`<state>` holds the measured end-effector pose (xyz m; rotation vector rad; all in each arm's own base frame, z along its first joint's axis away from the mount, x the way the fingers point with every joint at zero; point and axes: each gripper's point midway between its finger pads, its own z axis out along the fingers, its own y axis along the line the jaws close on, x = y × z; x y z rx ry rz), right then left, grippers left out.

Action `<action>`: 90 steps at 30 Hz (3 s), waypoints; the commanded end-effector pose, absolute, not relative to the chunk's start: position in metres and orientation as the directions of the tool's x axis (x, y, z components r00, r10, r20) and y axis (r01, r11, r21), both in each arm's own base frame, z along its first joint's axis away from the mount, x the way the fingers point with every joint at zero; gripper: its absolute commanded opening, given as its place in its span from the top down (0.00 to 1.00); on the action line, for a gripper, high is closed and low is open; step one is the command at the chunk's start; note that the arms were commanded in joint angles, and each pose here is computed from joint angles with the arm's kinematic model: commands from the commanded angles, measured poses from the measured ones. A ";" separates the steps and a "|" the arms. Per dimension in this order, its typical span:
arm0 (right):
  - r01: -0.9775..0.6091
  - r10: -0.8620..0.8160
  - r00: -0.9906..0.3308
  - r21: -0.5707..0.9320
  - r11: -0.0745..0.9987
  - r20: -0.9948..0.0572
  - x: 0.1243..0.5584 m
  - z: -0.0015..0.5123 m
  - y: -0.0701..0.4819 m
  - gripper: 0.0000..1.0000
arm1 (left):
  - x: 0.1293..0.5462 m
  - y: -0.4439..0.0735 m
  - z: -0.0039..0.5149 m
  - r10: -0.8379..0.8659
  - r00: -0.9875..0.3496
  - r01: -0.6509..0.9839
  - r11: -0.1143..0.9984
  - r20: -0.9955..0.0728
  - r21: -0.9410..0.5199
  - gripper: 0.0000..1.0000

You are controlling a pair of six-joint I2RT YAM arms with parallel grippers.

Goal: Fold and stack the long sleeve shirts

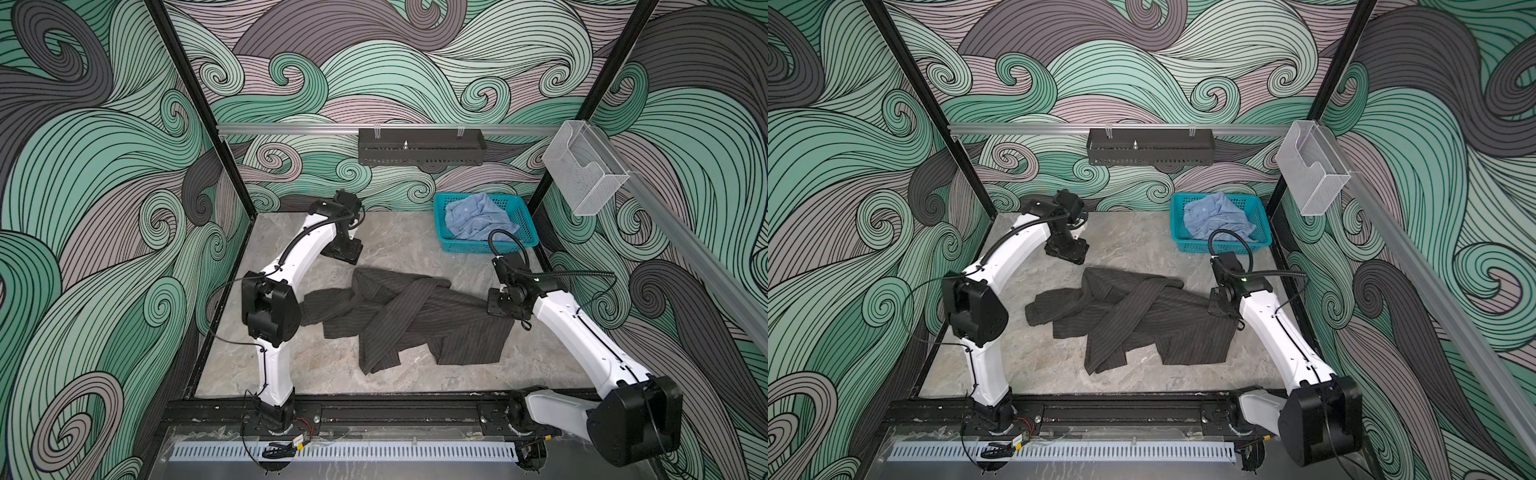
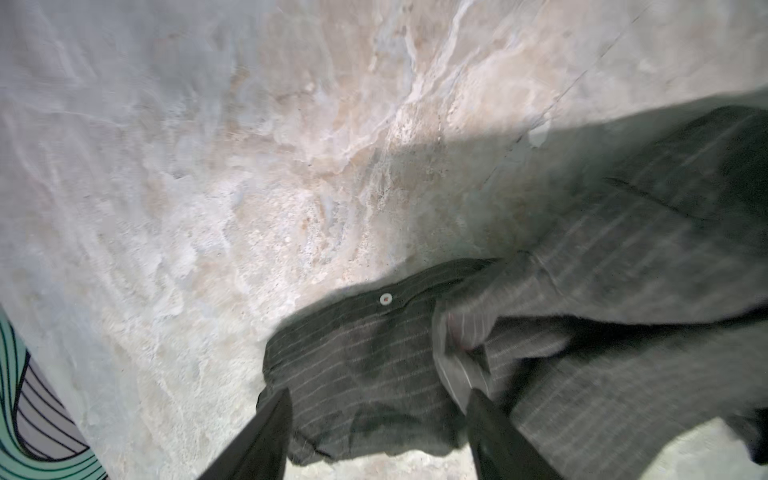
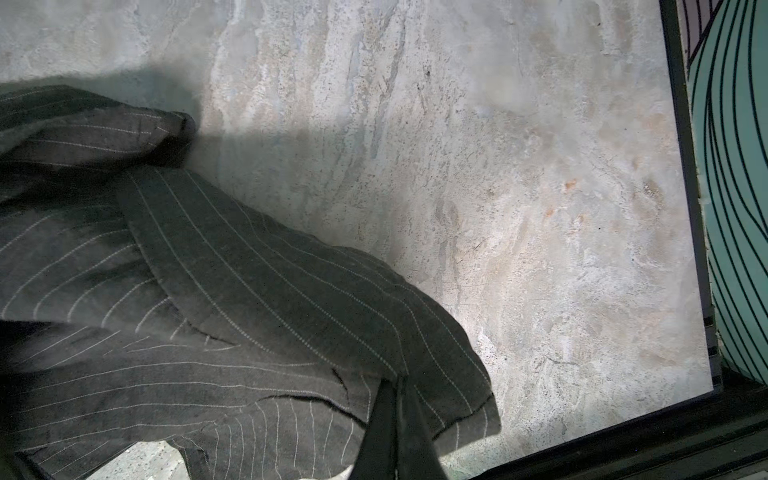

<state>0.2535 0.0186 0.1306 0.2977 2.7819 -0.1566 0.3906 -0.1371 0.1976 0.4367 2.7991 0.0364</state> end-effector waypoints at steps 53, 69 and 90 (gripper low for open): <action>0.044 0.091 -0.912 0.124 0.991 -0.400 0.261 0.129 0.096 0.23 | 0.281 -0.189 0.382 0.306 -0.569 0.327 0.936 -0.763 0.132 1.00; 0.007 0.143 -0.867 0.274 0.962 -0.478 0.284 0.157 0.103 0.19 | 0.204 -0.113 0.515 0.067 -0.211 0.368 0.930 -0.975 -0.016 1.00; -0.691 -0.385 -0.546 0.141 0.709 -0.744 0.244 0.150 0.205 0.25 | 0.209 -0.073 0.518 0.038 -0.172 0.173 0.985 -0.984 0.008 1.00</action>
